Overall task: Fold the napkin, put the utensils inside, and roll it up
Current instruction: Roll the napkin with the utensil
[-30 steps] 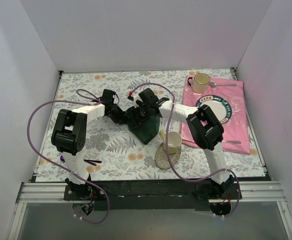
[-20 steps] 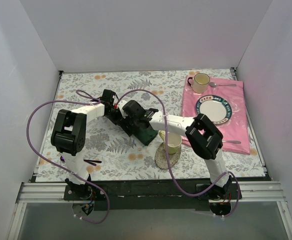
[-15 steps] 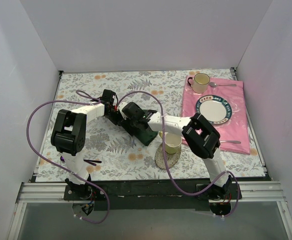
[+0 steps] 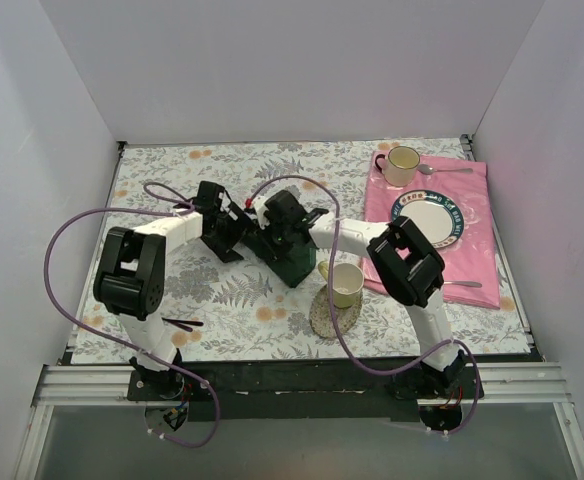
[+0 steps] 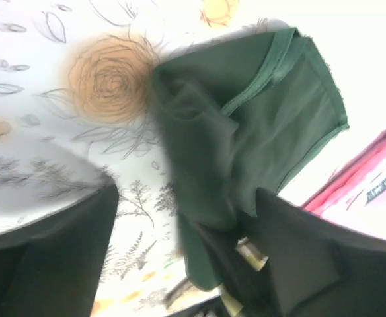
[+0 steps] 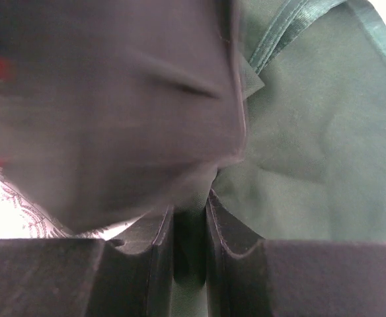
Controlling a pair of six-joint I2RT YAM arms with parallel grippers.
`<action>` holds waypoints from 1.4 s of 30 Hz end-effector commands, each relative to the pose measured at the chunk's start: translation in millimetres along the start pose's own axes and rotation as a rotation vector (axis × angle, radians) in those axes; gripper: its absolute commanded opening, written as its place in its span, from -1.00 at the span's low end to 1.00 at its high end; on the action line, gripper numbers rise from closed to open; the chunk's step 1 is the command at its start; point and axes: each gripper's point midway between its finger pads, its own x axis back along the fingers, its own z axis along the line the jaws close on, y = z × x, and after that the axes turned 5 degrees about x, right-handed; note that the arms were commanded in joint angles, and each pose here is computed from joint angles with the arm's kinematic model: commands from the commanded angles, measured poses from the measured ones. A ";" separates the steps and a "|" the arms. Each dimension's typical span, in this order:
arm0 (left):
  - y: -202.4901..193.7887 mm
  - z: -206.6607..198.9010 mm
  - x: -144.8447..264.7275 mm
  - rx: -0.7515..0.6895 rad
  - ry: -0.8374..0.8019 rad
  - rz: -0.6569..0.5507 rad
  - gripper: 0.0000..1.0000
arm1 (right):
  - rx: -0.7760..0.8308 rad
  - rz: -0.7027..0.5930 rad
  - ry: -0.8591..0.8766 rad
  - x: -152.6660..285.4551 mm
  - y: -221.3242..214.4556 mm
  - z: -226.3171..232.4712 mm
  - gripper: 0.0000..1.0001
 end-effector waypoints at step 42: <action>1.0 -6.6 -2.0 -0.188 -0.012 -0.054 -0.42 | 0.084 0.087 -0.227 23.6 17.3 -21.0 0.56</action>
